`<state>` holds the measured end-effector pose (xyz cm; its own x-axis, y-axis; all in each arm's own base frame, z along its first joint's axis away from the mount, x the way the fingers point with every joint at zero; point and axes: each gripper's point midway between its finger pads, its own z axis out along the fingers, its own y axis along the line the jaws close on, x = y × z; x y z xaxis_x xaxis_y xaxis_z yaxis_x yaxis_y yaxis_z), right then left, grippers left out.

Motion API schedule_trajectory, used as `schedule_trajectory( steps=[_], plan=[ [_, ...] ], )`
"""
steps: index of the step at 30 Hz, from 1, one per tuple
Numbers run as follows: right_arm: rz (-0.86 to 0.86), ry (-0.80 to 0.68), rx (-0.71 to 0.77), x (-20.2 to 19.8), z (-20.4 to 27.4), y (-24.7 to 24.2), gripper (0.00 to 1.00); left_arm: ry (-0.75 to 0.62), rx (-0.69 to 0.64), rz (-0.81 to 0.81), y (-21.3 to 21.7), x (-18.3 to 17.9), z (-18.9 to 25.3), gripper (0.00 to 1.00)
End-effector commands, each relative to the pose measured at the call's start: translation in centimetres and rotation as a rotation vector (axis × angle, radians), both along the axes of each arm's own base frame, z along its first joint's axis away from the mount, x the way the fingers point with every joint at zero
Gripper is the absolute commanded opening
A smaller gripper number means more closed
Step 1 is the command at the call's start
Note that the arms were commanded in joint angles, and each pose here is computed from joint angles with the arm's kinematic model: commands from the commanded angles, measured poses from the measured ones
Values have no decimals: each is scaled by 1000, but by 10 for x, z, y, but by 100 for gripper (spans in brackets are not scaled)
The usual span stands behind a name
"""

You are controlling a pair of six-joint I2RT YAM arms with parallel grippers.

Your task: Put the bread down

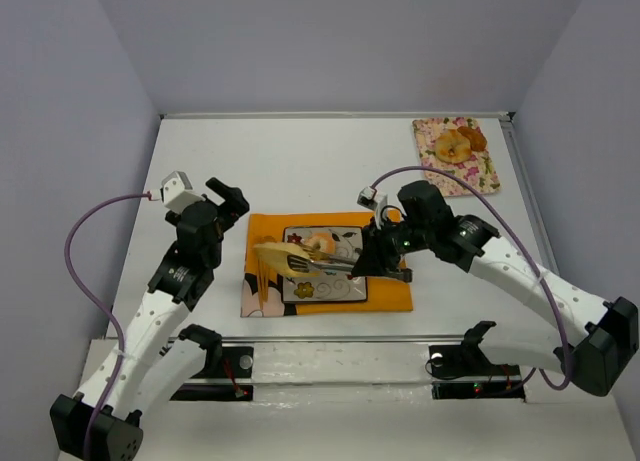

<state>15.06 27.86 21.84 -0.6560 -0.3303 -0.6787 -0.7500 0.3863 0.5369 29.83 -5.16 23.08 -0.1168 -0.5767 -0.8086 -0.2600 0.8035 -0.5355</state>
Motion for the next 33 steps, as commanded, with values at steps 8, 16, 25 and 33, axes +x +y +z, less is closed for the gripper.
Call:
schedule_trajectory(
  steps=[8,16,25,33],
  plan=[
    [-13,50,-152,8,-50,-7,21,-58,-33,18,0,7,29,99],
    [-65,80,-230,15,-69,-13,36,-49,-17,21,1,8,26,99],
    [-95,15,-210,20,-50,-17,61,-52,-13,19,1,7,26,99],
    [-217,-85,-189,38,-20,-25,57,-55,-15,14,0,8,27,99]
  ],
)
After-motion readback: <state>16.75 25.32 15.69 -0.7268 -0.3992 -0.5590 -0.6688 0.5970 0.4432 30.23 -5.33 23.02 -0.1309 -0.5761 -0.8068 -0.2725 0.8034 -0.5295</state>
